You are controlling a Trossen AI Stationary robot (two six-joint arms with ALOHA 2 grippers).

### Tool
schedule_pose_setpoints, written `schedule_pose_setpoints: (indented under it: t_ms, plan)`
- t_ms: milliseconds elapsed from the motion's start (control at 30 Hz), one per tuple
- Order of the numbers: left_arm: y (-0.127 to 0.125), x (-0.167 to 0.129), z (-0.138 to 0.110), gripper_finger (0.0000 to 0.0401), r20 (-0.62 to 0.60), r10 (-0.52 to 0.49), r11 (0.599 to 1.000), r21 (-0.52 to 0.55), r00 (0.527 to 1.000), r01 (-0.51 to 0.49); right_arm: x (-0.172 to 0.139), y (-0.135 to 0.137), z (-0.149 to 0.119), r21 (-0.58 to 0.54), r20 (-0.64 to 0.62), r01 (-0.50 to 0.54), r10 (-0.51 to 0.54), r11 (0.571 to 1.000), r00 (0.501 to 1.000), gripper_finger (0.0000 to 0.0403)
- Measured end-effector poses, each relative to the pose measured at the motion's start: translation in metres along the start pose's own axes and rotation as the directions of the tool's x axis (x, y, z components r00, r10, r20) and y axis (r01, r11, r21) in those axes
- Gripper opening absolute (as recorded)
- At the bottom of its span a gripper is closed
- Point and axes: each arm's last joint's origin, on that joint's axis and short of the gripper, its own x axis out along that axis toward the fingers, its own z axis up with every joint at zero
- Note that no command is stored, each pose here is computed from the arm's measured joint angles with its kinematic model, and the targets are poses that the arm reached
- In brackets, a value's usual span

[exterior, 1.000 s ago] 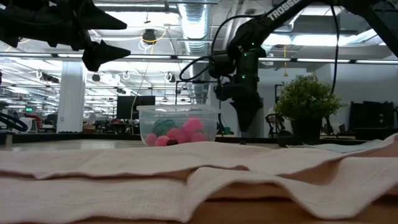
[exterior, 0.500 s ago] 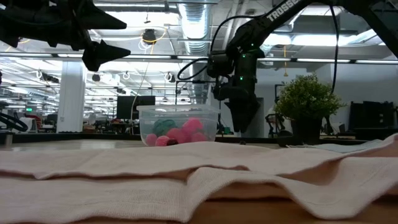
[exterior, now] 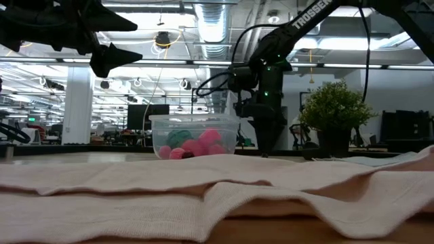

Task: Pick and placing Produce into tupperware
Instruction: Put the blueberry into the transparent bin

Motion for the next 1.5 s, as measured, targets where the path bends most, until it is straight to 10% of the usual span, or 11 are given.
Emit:
schedule_pose_setpoints:
  t_ms: [1133, 1500]
  plan:
    - [0.0, 0.0, 0.0, 0.0357, 0.007, 0.01, 1.0, -0.012, 1.0, -0.01, 0.017, -0.008, -0.007, 0.034, 0.032, -0.003, 0.002, 0.999, 0.999, 0.027]
    - [0.0, 0.0, 0.0, 0.0357, 0.006, 0.01, 1.0, -0.01, 1.0, -0.01, 0.017, -0.009, -0.007, 0.037, 0.034, 0.001, -0.003, 0.999, 0.999, 0.0147]
